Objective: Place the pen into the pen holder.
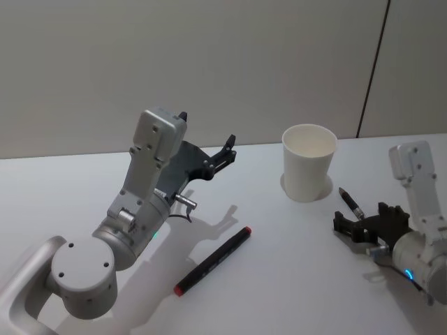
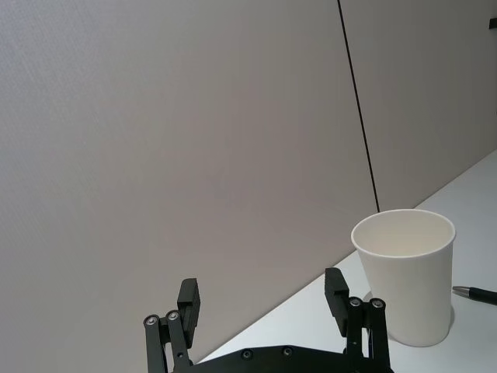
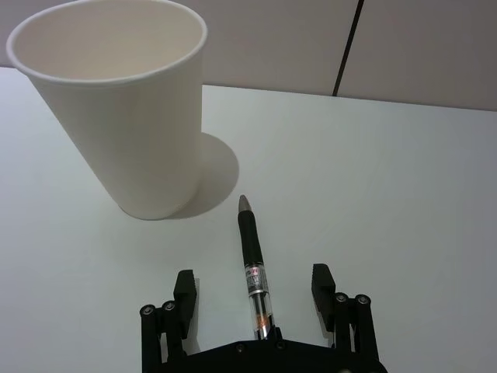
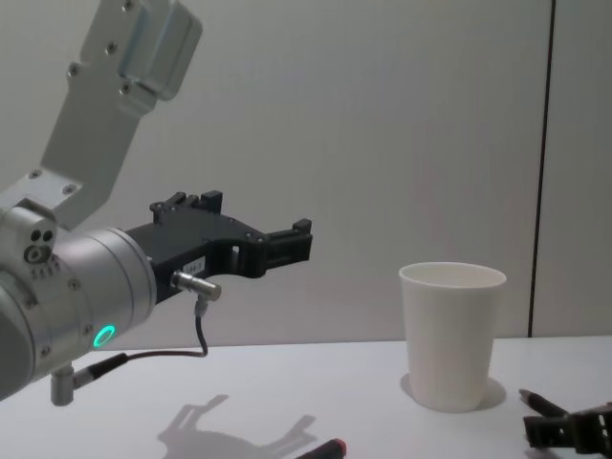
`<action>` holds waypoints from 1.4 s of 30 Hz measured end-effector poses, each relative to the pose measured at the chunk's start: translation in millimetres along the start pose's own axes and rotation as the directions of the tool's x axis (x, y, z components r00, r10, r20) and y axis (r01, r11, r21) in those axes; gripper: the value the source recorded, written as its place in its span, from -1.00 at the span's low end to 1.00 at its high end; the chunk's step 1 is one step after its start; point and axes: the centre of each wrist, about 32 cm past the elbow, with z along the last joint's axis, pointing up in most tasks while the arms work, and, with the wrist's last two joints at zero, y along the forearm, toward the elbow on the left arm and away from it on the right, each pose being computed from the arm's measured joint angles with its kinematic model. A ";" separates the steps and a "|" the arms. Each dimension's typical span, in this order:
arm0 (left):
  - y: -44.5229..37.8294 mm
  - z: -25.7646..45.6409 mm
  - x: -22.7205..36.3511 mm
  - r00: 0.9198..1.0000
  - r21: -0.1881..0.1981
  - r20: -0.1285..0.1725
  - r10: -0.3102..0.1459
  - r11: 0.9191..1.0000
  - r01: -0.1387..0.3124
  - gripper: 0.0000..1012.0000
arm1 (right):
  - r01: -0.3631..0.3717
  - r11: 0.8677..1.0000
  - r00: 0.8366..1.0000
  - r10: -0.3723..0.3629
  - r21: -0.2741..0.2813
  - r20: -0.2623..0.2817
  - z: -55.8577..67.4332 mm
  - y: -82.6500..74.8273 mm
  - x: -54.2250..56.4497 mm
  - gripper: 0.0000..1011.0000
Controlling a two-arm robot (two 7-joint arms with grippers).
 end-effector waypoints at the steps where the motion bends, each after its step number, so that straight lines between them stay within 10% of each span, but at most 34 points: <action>1: 0.0 0.0 0.0 1.000 0.000 0.000 0.000 1.000 0.000 0.98 | -0.001 1.000 1.000 0.001 0.000 0.000 -0.1 0.1 -0.2 0.91; 11: 0.0 0.0 0.0 1.000 0.000 0.000 0.000 1.000 0.000 0.98 | -0.009 1.000 1.000 0.009 -0.003 0.001 -0.6 0.9 -2.0 0.41; 42: 0.0 0.0 0.0 1.000 0.000 0.000 0.000 1.000 0.000 0.98 | 0.034 0.999 0.999 -0.034 -0.008 -0.031 -2.5 1.9 -0.8 -0.02</action>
